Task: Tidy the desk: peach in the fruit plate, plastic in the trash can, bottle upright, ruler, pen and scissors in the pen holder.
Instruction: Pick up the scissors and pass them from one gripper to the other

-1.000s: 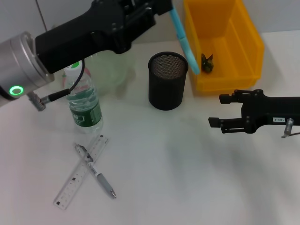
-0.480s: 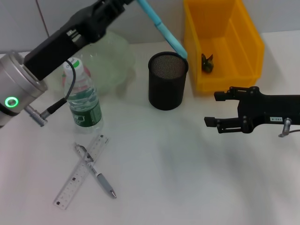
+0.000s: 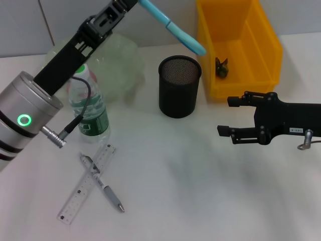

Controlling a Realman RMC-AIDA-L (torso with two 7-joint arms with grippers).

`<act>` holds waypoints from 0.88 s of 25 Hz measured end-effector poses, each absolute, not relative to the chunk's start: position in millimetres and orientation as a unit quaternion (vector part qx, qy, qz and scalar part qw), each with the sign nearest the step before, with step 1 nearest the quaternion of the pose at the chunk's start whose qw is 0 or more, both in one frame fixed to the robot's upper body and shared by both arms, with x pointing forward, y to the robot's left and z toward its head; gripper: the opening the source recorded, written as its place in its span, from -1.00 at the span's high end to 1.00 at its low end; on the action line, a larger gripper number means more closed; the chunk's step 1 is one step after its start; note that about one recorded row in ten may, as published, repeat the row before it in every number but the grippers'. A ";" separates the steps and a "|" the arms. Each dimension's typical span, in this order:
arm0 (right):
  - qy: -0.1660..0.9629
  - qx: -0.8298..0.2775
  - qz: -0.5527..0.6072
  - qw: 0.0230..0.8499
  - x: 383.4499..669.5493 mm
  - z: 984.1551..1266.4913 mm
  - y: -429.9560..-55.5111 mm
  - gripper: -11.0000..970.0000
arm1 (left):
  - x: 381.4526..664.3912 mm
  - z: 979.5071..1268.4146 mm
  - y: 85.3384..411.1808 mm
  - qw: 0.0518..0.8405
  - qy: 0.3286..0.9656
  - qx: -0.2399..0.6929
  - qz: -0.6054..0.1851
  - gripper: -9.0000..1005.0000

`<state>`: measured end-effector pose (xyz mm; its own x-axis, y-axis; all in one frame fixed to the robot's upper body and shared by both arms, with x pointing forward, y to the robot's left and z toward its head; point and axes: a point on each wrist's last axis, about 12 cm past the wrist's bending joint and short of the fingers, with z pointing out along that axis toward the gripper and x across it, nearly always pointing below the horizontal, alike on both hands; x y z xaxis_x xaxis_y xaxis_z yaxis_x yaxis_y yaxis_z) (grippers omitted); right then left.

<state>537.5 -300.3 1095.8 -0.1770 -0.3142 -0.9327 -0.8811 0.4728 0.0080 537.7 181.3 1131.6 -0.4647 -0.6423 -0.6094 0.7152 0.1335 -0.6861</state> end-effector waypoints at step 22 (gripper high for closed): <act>0.657 -0.360 0.297 0.592 519.2 1058.3 -284.8 -0.68 | 539.5 1096.3 200.8 0.468 0.563 -0.115 -0.671 0.61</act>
<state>519.2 -284.8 1058.3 -0.0394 -0.1223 -0.9917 -0.8246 0.5645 -0.0368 539.5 200.8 1096.3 -0.5348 -0.7583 -0.3727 0.4981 0.0734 -0.8640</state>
